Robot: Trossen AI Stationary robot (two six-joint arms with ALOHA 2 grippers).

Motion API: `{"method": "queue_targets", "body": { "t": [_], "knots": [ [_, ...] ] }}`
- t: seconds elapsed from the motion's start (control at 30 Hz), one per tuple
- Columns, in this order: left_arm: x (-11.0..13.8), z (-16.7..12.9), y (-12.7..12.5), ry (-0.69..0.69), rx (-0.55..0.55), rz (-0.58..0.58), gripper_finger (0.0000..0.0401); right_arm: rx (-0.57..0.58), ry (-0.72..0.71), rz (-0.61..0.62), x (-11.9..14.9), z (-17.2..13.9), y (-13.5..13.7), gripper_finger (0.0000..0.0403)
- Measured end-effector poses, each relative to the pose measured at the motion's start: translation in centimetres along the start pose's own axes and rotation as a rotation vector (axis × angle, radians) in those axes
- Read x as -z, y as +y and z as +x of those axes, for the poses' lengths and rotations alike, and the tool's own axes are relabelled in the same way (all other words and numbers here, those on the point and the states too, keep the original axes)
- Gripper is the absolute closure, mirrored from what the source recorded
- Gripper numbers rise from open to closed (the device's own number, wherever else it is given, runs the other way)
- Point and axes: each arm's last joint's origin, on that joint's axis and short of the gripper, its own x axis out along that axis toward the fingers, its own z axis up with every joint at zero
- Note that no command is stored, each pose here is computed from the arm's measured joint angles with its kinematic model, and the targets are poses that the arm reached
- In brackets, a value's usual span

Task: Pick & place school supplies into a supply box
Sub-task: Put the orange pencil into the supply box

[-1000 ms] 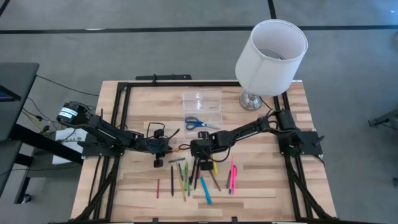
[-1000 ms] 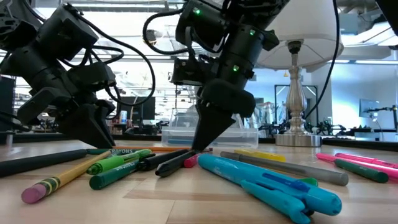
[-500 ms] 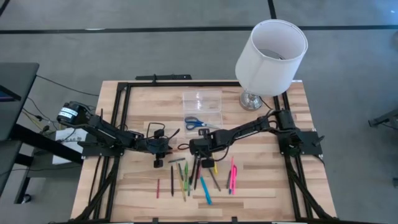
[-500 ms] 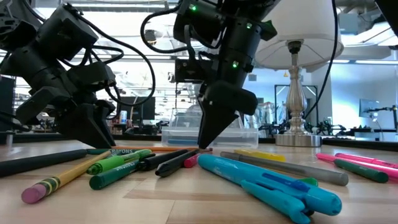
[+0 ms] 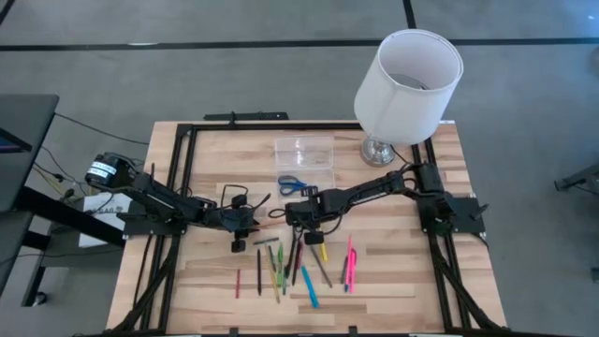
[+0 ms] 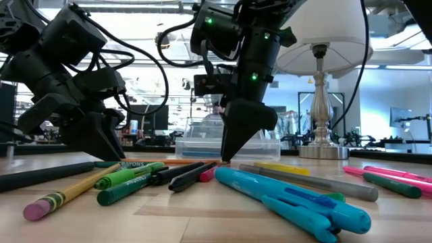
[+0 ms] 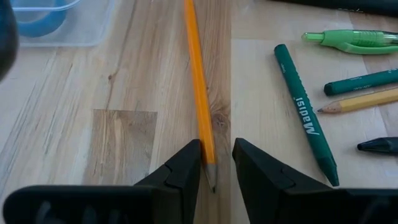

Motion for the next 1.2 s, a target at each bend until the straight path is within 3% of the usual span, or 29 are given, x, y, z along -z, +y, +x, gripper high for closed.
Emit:
{"method": "queue_targets", "body": {
  "t": [0.67, 1.0, 1.2],
  "knots": [
    [0.0, 0.0, 0.0, 0.0, -0.004, 0.0, 0.0302, -0.157, -0.025, 0.035, 0.1, 0.7, -1.1, 0.0307],
    [0.0, 0.0, 0.0, -0.002, -0.016, 0.0, 0.0302, -0.164, -0.017, 0.033, 0.3, 0.8, -1.0, 0.0393],
    [0.0, 0.0, 0.1, -0.004, -0.022, -0.001, 0.0302, -0.127, -0.003, 0.009, 0.4, 0.7, -0.5, 0.0398]
  ]
}}
